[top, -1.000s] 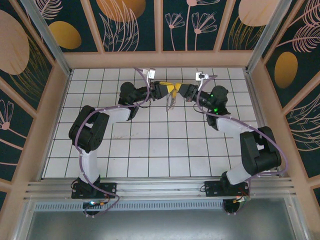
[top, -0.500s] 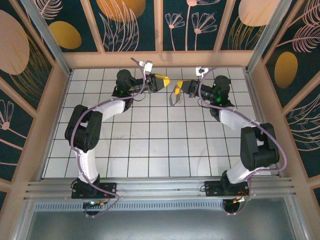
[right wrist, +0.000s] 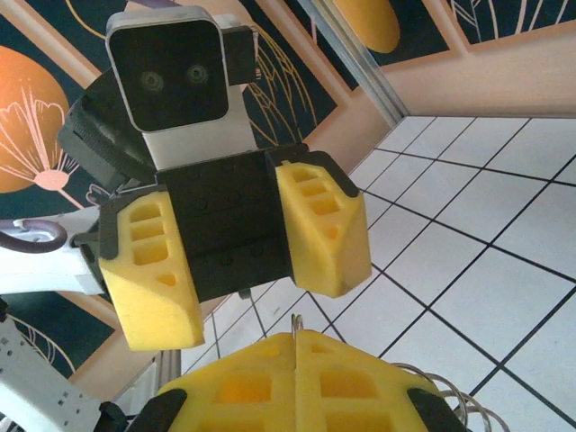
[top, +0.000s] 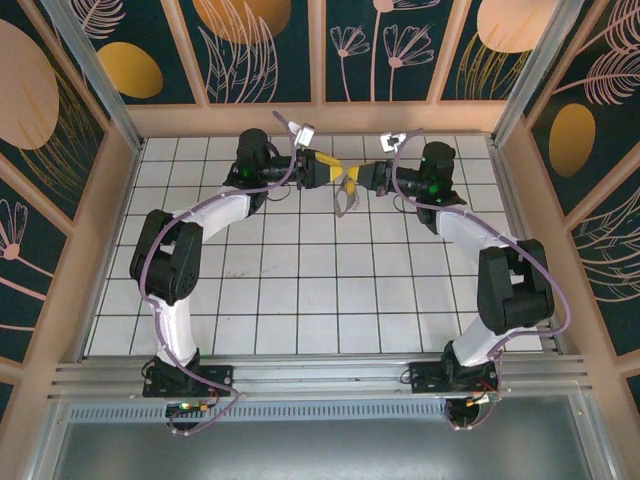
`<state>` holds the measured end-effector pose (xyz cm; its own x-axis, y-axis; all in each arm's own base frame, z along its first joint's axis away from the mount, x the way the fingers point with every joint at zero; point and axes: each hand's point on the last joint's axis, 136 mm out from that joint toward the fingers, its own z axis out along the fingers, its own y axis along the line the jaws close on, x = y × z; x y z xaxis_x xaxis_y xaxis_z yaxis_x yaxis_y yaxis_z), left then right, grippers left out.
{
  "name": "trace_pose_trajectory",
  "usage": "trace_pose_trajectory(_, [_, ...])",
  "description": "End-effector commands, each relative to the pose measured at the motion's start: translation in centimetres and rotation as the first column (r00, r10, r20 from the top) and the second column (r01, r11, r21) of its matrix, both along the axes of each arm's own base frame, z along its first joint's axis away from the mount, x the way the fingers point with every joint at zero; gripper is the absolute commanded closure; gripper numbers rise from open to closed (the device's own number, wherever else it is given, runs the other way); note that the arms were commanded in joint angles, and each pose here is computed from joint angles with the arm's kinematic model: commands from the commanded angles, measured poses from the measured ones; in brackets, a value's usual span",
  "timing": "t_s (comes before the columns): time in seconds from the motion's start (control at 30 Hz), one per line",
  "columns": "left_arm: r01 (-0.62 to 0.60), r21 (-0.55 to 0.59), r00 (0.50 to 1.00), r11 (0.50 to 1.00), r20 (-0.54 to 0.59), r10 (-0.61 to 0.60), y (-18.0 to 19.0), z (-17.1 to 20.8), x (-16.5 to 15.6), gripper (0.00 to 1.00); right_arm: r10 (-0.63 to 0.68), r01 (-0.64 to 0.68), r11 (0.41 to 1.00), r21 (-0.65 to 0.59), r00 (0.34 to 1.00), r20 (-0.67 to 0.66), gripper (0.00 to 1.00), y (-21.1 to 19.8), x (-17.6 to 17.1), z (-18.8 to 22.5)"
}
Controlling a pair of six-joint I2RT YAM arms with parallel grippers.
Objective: Put the keys on the keyring
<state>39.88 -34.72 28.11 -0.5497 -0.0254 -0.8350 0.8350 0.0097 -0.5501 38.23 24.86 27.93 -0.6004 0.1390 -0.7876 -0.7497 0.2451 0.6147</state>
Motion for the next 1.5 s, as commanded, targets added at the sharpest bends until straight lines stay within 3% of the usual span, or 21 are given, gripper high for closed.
trace_pose_trajectory(0.0, [0.037, 0.000, 0.999, 0.999, 0.038, -0.037, -0.2, 0.4, -0.2, 0.51, 0.051, -0.052, 0.999, 0.004, 0.996, 0.075, 1.00, 0.7, -0.4, 1.6])
trace_pose_trajectory(0.4, [0.061, -0.004, 0.998, 0.998, 0.024, -0.061, -0.3, 0.0, -0.5, 0.56, 0.059, -0.059, 0.998, 0.007, 0.995, 0.077, 1.00, 1.3, -0.4, 1.6])
trace_pose_trajectory(0.63, [0.085, -0.010, 0.996, 0.996, 0.023, -0.085, -0.4, -0.1, -1.0, 0.72, 0.047, -0.047, 0.999, 0.007, 0.996, 0.074, 1.00, 1.3, -0.1, 1.6])
trace_pose_trajectory(1.13, [0.102, -0.025, 0.994, 0.994, 0.030, -0.101, -0.7, 0.2, -1.4, 0.84, 0.057, -0.057, 0.998, 0.006, 0.996, 0.064, 1.00, 1.6, -0.1, 1.1])
trace_pose_trajectory(1.37, [0.122, -0.029, 0.992, 0.992, 0.043, -0.121, -1.3, 0.6, -2.1, 0.99, 0.059, -0.059, 0.998, 0.004, 0.996, 0.064, 1.00, 1.7, -0.1, 1.1])
trace_pose_trajectory(1.47, [0.116, -0.032, 0.992, 0.993, 0.046, -0.115, -1.4, 0.8, -2.1, 1.00, 0.053, -0.054, 0.999, 0.003, 0.997, 0.064, 1.00, 1.6, 0.0, 1.2])
